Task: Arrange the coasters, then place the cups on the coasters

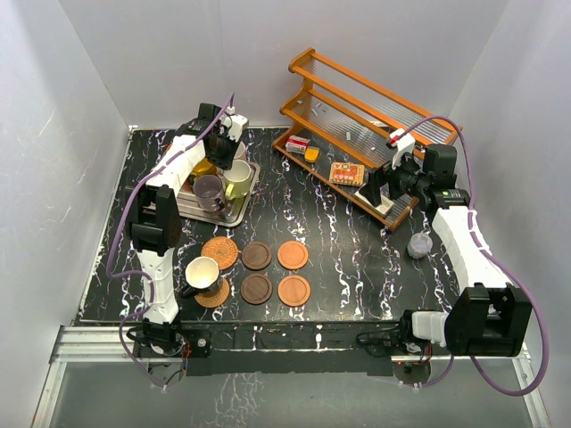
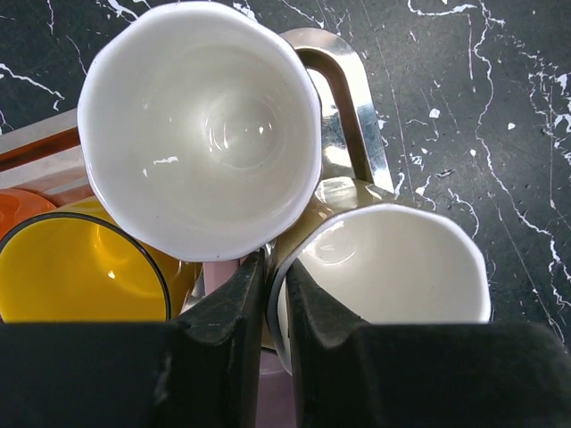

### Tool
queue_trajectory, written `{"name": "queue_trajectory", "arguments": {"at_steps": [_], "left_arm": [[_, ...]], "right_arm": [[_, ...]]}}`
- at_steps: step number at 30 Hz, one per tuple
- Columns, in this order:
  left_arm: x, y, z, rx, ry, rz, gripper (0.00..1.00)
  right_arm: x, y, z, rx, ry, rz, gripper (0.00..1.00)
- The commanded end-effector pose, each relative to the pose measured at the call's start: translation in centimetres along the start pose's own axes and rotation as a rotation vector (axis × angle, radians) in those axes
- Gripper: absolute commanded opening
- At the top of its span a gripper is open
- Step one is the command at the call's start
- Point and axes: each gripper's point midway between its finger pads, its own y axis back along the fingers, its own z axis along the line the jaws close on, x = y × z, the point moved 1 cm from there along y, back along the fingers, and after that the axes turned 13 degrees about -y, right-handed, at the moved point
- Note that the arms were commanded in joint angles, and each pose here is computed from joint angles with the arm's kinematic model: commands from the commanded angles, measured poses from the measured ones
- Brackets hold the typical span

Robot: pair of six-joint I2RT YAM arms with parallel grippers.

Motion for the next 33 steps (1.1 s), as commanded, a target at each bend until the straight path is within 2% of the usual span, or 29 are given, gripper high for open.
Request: {"name": "queue_trajectory", "arguments": {"at_steps": [1, 6, 19, 25, 33], "left_arm": [[-0.7, 0.3, -0.5, 0.019, -0.012, -0.006, 0.11], [-1.7, 1.1, -0.7, 0.035, -0.017, -0.043, 0.00], [-6.3, 9.7, -3.1, 0.119, -0.094, -0.262, 0.00], [-6.1, 13.6, -5.6, 0.196, -0.130, -0.313, 0.00], [-3.9, 17.8, -11.7, 0.339, -0.255, -0.349, 0.00]], "right_arm": [[-0.9, -0.1, -0.4, 0.003, 0.042, -0.042, 0.98], [-0.8, -0.1, -0.4, 0.004, 0.042, -0.042, 0.98], [-0.8, -0.2, -0.5, 0.007, 0.041, -0.039, 0.98], [-0.7, -0.2, -0.5, 0.002, 0.041, -0.039, 0.98], [-0.7, -0.2, -0.6, 0.003, 0.037, -0.039, 0.98]]}}
